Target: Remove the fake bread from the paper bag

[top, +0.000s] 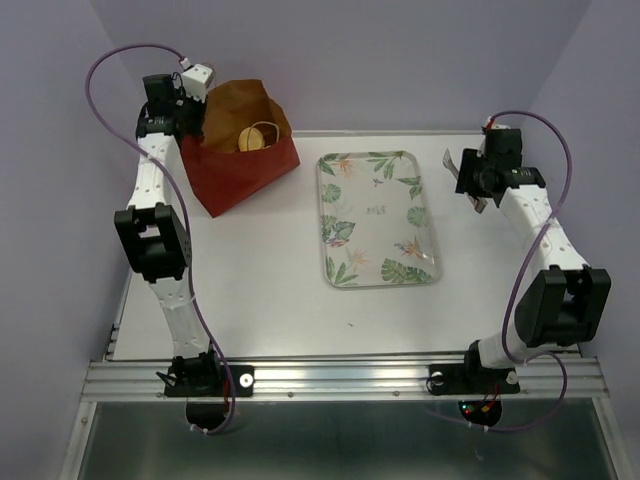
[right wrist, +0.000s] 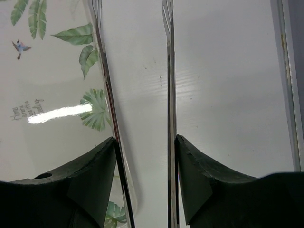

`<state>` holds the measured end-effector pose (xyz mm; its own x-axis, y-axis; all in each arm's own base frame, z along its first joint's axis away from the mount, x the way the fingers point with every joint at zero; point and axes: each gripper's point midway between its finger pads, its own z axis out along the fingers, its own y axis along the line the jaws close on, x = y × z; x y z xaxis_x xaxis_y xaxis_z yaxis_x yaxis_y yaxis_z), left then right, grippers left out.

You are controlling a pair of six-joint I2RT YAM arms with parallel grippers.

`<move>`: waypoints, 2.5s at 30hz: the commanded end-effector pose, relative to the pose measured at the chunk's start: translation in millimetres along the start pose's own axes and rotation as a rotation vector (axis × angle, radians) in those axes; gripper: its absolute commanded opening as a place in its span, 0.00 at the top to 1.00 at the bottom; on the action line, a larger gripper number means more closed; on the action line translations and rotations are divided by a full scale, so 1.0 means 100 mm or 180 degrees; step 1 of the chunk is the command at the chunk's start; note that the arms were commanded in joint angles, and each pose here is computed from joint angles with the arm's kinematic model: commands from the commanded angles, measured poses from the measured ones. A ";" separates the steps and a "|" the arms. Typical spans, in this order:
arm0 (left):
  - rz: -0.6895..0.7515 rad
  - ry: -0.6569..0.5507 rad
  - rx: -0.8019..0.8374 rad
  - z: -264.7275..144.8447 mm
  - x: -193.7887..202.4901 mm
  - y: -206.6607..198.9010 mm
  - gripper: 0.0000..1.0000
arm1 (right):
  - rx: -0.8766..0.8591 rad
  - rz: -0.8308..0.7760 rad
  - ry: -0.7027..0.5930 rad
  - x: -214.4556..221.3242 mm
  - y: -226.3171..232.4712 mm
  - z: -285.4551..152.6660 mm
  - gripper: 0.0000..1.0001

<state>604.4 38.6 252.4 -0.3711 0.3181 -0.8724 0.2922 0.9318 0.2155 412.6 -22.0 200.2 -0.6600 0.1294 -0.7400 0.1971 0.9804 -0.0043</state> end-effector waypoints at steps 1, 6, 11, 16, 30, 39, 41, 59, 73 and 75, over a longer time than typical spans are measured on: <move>0.0083 -0.0184 0.0282 -0.36 -0.17 -0.22 1.00 | -0.0103 -0.0023 -0.0308 -0.24 0.06 -0.18 0.43; 0.0210 -0.0011 0.0425 -0.53 0.29 -0.62 1.00 | -0.0215 -0.0010 -0.0285 -0.18 0.12 -0.19 0.44; 0.0768 0.0006 0.0334 -0.80 0.55 -1.00 1.00 | -0.0278 -0.0017 -0.0282 -0.11 0.14 -0.23 0.44; 0.0819 0.0084 0.0452 -0.88 0.66 -1.39 1.00 | -0.0525 -0.0029 -0.0445 -0.25 0.32 -0.44 0.44; 0.0963 -0.0299 0.0293 -1.25 -0.20 -1.71 1.00 | -0.1392 -0.0348 -0.1092 -0.65 1.30 -1.40 0.44; 0.1492 -0.0159 0.0344 -1.42 0.22 -2.04 1.00 | -0.1734 -0.0560 -0.1196 -0.57 1.55 -1.67 0.44; 0.1383 -0.0118 0.0391 -1.42 0.30 -2.10 1.00 | -0.1876 -0.0683 -0.1190 -0.48 1.67 -1.74 0.45; 0.1380 -0.0394 0.0256 -1.74 0.01 -2.09 1.00 | -0.2581 -0.1288 -0.0753 0.35 2.21 -1.78 0.45; 0.1191 -0.0760 0.0527 -1.94 0.10 -2.30 1.00 | -0.3029 -0.1320 -0.0704 0.63 2.92 -1.65 0.45; 0.1148 -0.0773 0.0552 -1.93 0.08 -2.32 1.00 | -0.2988 -0.1273 -0.0718 0.66 2.99 -1.56 0.45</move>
<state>356.7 -131.6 253.2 -0.0736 0.6144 -0.7856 0.5451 0.6844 0.4842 298.2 284.7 244.0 -0.4396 -0.2451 -0.8641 -0.7137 0.6795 0.1703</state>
